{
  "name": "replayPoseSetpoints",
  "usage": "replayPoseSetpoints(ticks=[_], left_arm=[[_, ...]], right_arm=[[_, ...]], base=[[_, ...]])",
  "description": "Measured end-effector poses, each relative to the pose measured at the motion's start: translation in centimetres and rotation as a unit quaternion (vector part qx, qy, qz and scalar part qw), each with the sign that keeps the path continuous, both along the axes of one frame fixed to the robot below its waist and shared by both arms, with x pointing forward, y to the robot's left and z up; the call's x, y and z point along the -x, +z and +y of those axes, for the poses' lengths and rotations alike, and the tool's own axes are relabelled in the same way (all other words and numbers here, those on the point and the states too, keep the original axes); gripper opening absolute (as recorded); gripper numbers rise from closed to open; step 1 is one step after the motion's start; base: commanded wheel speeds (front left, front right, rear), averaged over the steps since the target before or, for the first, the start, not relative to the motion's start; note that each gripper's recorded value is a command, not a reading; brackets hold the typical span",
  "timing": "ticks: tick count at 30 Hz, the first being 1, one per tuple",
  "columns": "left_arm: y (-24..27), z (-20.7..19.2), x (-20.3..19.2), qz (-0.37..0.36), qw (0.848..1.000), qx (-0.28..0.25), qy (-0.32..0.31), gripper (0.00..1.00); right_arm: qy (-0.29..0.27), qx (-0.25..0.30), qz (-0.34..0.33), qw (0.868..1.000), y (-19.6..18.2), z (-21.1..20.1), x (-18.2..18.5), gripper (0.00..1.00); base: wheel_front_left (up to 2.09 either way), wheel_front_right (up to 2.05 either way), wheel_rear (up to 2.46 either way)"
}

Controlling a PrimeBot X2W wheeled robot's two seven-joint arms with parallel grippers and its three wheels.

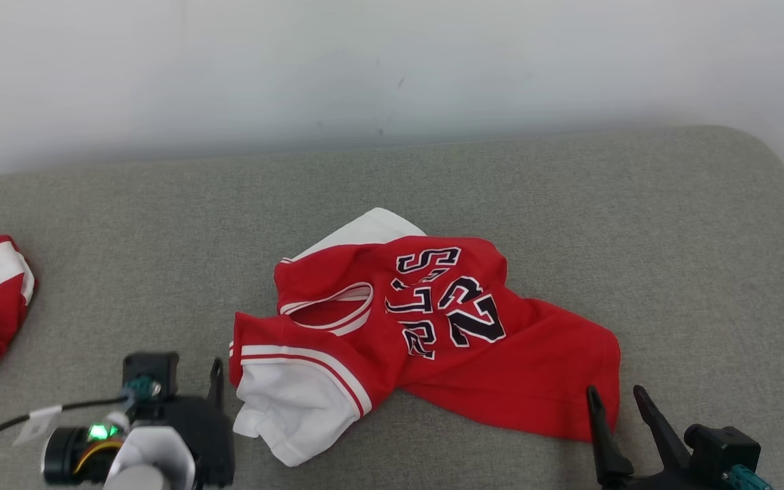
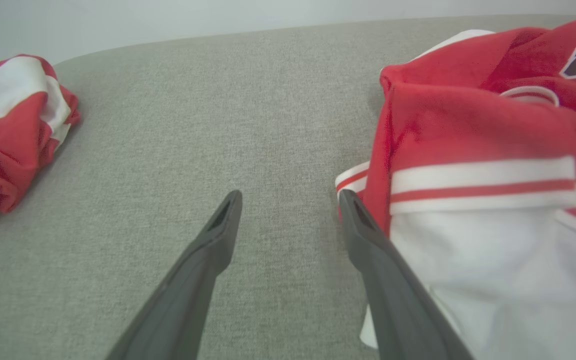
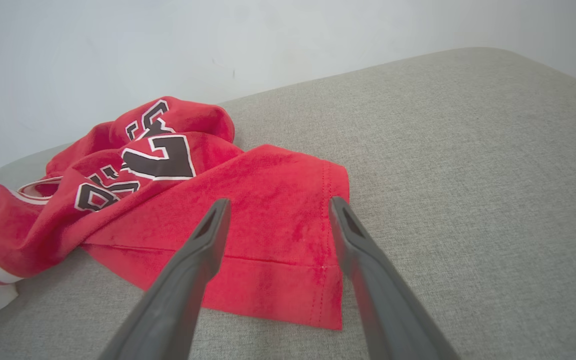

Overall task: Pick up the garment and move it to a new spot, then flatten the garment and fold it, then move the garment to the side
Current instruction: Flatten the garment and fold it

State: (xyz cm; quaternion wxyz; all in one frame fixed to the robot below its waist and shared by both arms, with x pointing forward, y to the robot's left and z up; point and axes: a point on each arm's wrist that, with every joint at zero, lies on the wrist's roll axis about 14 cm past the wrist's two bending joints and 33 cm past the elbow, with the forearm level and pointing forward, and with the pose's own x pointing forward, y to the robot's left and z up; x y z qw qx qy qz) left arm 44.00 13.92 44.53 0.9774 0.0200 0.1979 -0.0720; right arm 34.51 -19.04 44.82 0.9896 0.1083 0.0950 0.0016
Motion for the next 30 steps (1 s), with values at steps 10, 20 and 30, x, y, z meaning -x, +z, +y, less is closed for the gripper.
replayPoseSetpoints(ticks=[10,20,30], left_arm=[[-3.8,-0.1,4.9,0.068,0.997,-0.002,-0.045,1.0],[-5.4,-1.4,4.8,0.105,0.992,-0.013,-0.069,0.69],[-6.2,-2.8,5.1,0.121,0.987,-0.016,-0.107,0.0]], right_arm=[[0.003,0.0,0.005,1.0,-0.3,0.2,-0.2,1.0],[-0.005,0.001,0.007,1.0,-0.4,-0.4,-0.2,1.0],[-0.024,0.013,0.047,0.999,-1.8,-2.0,0.4,1.0]], base=[[0.0,0.0,0.0],[0.0,0.0,0.0],[0.0,0.0,0.0]])
